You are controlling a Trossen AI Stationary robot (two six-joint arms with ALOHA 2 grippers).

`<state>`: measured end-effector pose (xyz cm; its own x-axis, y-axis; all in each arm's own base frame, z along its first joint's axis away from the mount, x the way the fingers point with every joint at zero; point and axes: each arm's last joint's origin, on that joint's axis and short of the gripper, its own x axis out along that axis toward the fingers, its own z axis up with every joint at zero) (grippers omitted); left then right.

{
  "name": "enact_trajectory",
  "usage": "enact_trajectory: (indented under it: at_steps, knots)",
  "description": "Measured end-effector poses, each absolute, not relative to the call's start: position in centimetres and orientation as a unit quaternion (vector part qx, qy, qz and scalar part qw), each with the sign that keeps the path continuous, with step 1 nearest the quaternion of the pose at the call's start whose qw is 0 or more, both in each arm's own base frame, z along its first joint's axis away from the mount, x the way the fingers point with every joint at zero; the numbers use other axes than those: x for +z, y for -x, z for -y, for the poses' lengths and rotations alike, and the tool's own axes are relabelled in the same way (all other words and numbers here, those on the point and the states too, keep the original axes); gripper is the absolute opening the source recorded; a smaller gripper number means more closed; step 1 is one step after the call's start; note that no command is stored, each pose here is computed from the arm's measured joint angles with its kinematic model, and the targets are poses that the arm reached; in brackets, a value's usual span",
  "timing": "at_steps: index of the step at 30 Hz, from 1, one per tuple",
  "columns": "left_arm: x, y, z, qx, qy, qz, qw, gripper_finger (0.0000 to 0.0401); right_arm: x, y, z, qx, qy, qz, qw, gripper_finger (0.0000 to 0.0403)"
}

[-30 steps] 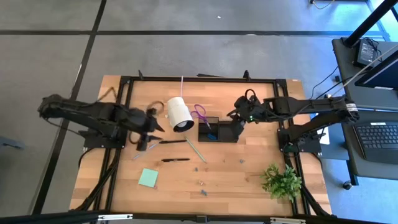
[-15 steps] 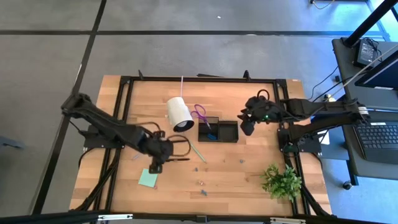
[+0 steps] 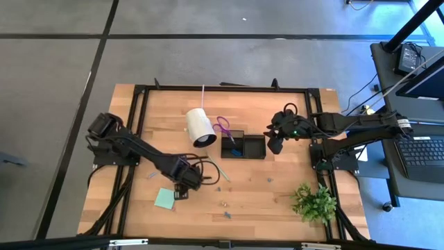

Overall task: Pick and place office supplies into organizer
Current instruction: Put the bottom black pen into the black desk organizer

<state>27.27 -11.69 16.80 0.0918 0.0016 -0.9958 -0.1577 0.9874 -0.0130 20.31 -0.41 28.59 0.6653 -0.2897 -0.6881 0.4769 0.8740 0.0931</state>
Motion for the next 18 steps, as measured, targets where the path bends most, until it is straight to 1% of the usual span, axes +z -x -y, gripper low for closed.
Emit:
enact_trajectory:
  at_steps: [11,18]
  knots:
    - [14.6,-27.8,11.7,0.069,0.044,-0.696,0.714,0.0175,28.6,-20.3,0.4,-0.212,-0.133,-0.35,0.903,0.0151]
    - [13.8,-28.0,11.7,0.068,0.042,-0.706,0.704,0.0162,28.6,-20.3,0.4,-0.212,-0.133,-0.35,0.903,0.0151]
